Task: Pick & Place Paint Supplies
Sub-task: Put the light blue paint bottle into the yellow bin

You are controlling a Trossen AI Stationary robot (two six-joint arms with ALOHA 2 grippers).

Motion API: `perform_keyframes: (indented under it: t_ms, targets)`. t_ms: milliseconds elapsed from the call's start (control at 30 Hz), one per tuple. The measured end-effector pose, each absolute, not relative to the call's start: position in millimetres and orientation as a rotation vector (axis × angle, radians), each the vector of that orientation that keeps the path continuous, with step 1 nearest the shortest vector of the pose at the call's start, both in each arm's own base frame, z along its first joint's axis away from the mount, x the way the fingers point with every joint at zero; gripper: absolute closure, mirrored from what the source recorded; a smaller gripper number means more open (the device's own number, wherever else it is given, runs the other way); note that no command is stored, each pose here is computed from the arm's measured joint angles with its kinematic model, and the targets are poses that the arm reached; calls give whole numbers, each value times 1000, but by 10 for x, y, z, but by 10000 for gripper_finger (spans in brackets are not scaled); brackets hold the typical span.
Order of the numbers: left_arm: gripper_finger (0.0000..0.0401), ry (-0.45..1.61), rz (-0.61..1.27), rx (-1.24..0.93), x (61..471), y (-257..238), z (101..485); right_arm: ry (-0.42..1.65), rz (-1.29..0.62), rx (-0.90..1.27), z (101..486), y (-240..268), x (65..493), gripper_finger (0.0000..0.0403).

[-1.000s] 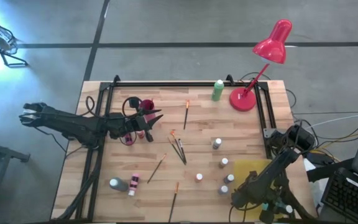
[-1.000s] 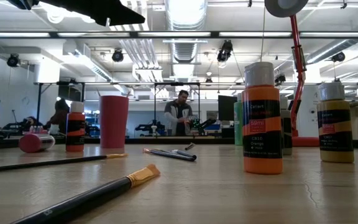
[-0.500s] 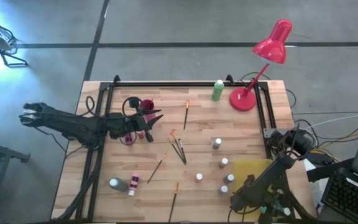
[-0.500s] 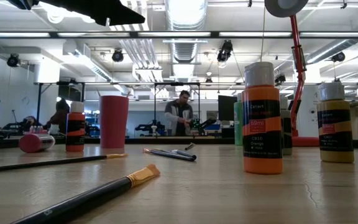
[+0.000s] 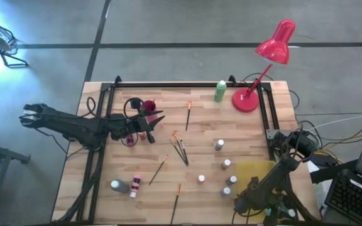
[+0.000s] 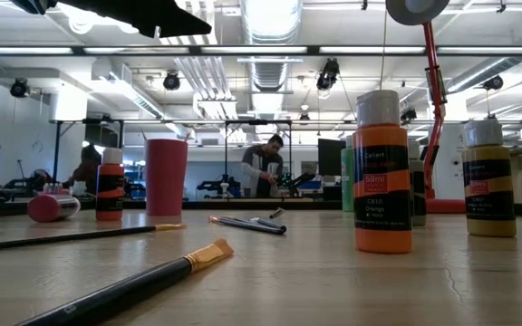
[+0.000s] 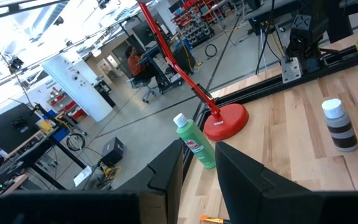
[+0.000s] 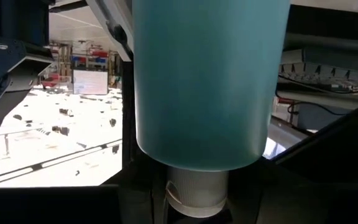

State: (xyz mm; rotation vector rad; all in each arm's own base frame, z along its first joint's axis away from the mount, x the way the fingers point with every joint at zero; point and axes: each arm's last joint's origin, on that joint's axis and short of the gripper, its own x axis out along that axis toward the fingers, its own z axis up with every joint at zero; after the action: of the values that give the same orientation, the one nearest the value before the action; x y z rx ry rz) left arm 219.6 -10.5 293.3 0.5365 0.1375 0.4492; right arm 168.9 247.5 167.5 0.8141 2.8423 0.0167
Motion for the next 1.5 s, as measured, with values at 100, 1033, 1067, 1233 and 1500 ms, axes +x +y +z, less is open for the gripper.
perform_keyframes:
  t_ms: [100, 1033, 1067, 1233, 1500]
  targets:
    - [300, 137, 449, 536, 2196, -105, 2933, 2841, 15, 811, 1674, 2474, 1690, 292]
    - [300, 138, 450, 537, 2196, -104, 2933, 2848, -31, 799, 1766, 2445, 1669, 270]
    - [300, 138, 450, 537, 2196, -104, 2933, 2846, -30, 801, 1788, 2449, 1673, 273]
    - [300, 137, 449, 537, 2196, -106, 2934, 2832, -41, 826, 1900, 2460, 1725, 277]
    - [300, 131, 429, 537, 2199, -110, 2933, 2770, -53, 863, 2110, 2446, 1876, 252]
